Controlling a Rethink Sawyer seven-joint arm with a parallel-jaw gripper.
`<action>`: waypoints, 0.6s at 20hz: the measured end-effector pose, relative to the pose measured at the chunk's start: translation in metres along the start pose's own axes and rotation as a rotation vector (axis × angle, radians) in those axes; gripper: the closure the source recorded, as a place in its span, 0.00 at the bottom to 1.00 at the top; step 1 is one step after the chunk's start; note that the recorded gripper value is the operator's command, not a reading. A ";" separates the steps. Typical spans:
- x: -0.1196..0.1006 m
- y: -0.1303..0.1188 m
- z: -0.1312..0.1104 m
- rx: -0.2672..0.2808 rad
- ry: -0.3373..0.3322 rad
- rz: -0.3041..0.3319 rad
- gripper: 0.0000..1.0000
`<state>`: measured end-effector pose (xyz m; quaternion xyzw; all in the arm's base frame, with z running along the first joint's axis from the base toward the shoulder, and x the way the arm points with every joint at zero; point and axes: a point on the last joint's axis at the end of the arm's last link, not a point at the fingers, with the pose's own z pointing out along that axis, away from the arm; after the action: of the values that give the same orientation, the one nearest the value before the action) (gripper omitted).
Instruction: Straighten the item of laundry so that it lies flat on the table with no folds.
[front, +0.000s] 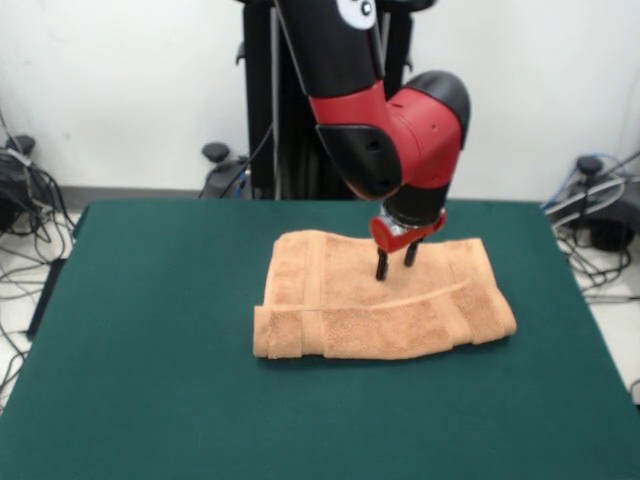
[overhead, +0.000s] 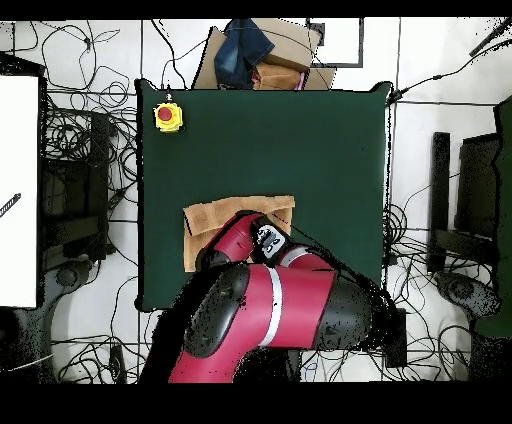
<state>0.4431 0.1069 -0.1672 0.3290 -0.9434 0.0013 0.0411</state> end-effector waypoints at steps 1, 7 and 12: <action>0.000 0.000 0.001 0.000 0.000 0.001 0.00; -0.001 -0.001 0.004 0.000 0.000 0.005 0.00; -0.001 -0.001 0.004 0.000 0.000 0.005 0.00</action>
<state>0.4445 0.1067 -0.1709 0.3265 -0.9443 0.0014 0.0411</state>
